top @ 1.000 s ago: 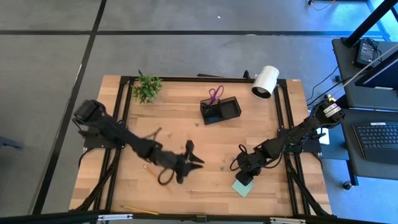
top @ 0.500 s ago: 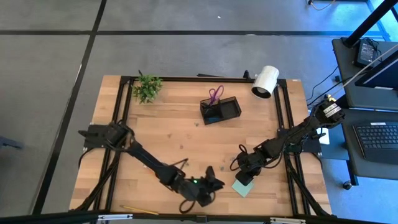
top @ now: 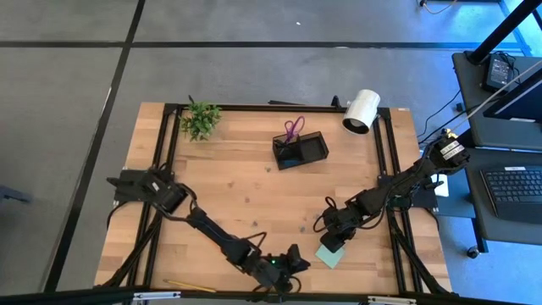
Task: Pick and place office supplies into organizer
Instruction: Put the light blue sticky note into the black desk organizer
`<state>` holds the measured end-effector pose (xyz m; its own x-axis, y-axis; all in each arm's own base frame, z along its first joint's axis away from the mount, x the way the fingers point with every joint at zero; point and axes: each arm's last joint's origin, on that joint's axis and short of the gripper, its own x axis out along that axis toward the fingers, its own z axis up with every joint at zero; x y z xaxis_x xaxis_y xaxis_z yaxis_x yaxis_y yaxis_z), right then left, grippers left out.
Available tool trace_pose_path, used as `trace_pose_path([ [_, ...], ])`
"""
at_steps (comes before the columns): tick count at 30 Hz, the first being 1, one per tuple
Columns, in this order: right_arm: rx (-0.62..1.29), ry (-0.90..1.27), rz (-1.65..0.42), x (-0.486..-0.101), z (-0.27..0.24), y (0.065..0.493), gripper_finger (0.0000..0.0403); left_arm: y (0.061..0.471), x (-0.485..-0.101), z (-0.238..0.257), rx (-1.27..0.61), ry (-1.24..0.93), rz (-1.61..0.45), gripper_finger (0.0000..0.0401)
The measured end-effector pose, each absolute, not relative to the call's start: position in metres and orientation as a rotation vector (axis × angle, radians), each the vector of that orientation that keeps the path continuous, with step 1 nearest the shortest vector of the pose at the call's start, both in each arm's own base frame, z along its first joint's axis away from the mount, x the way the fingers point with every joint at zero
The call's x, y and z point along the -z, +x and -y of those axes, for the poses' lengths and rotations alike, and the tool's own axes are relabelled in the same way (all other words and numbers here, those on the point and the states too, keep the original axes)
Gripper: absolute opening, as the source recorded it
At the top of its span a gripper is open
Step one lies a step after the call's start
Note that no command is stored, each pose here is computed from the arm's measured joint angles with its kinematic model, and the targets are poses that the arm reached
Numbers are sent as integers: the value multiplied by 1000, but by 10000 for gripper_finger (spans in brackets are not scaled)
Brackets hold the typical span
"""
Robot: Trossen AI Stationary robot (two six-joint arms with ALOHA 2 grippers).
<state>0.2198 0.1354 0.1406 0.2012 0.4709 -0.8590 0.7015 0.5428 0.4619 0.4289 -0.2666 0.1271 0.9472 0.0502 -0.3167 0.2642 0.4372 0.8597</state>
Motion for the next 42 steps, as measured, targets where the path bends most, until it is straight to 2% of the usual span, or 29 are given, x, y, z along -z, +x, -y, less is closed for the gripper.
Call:
trace_pose_path([
  [9, 206, 1084, -1432, -141, -136, 221, 136, 449, -113, 248, 111, 1024, -351, 86],
  [16, 201, 1086, -1428, -141, -136, 221, 136, 466, -124, 235, 237, 914, -432, 86],
  [24, 200, 1085, -1429, -141, -136, 221, 136, 469, -124, 232, 329, 852, -429, 86],
  [34, 215, 1106, -1421, -141, -136, 222, 136, 482, -129, 218, 289, 778, -454, 86],
  [42, 191, 1108, -1419, -142, -138, 222, 136, 492, -111, 231, 281, 836, -469, 86],
])
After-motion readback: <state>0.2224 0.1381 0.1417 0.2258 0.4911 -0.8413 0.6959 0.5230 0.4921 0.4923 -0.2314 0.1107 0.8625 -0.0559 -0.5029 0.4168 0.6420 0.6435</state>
